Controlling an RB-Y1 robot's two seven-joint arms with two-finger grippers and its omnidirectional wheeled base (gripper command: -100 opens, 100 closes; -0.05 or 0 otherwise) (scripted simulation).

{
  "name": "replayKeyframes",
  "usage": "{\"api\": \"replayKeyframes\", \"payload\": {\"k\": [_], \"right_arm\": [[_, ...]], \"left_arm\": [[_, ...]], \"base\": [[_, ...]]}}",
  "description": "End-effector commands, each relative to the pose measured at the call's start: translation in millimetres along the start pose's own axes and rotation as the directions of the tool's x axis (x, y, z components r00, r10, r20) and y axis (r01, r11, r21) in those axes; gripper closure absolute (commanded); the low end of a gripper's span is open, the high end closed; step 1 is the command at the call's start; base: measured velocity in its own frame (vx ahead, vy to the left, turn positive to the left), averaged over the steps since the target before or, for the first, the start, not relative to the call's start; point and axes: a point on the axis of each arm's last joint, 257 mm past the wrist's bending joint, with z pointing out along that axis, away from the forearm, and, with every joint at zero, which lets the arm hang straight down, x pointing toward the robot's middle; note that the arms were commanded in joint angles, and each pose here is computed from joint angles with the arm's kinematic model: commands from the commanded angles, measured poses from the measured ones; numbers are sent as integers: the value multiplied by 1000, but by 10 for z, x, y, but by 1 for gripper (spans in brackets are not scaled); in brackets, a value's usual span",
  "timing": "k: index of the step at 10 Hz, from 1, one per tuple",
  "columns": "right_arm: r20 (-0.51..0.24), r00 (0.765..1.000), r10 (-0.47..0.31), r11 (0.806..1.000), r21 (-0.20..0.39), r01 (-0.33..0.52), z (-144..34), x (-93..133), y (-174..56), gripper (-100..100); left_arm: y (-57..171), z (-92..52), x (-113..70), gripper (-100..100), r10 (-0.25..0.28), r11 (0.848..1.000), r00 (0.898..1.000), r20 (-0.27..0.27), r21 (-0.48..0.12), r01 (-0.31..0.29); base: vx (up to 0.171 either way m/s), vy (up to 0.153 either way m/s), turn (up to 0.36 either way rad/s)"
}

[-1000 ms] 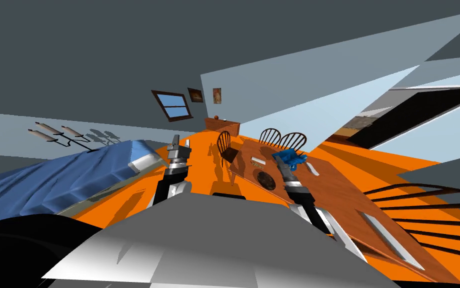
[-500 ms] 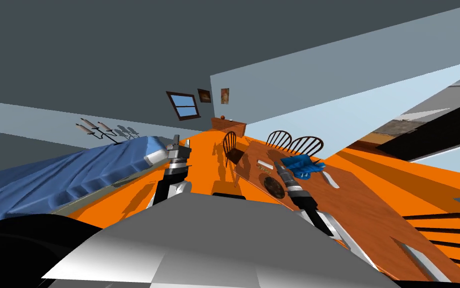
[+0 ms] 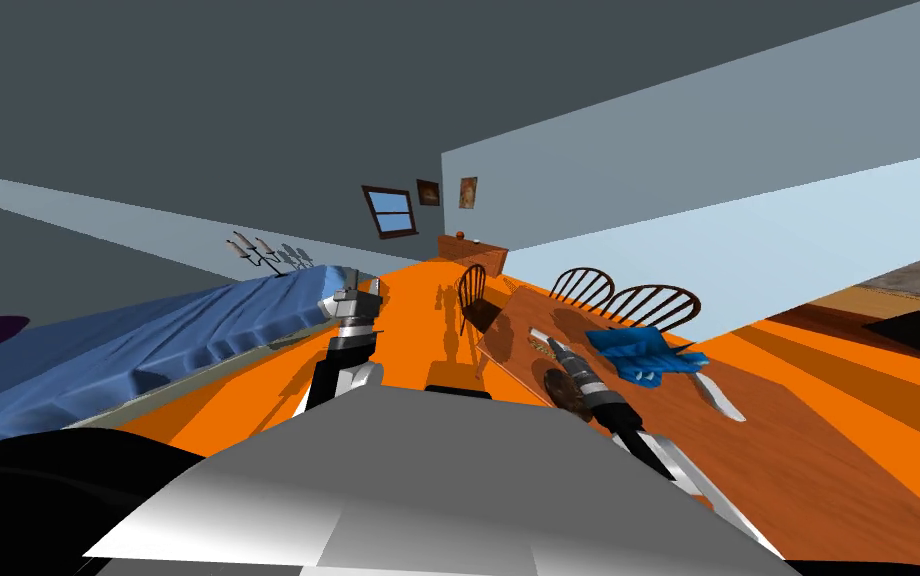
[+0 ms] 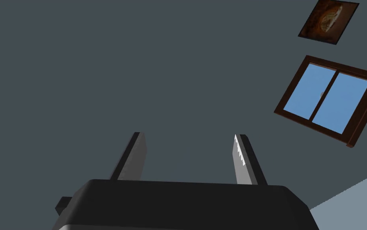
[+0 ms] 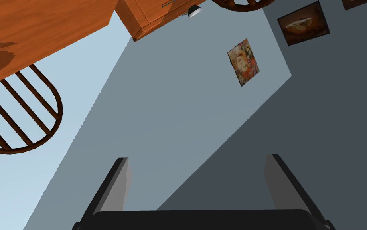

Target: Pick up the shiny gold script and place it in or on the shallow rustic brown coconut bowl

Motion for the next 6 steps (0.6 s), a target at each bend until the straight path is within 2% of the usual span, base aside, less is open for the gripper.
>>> {"api": "replayKeyframes", "payload": {"k": [1, 2, 3, 5, 6], "right_arm": [[-41, 999, -21, 999, 34, 23, -76, 153, -196, -100], [-101, 993, -66, 996, 48, 71, -150, 314, -340, -100], [-111, 992, -64, 995, 65, 71, -182, 359, -427, -100], [-239, 960, -144, 983, 77, 166, -388, 697, -716, -100], [-247, 959, -141, 982, 90, 167, -420, 726, -781, -100]], "left_arm": [[0, 0, 0, 0, 0, 1000, 1000, 0, 0, 0], [0, 0, -1, 0, 0, 1000, 1000, 0, 0, 0], [0, 0, 0, 0, 0, 1000, 1000, 0, 0, 0], [0, 0, 0, 0, 0, 1000, 1000, 0, 0, 0], [0, 0, 0, 0, 0, 1000, 1000, 0, 0, 0]], "base": [[19, 18, 144], [19, 26, 308], [17, 15, 165], [22, 18, 400], [28, 3, 152]]}}
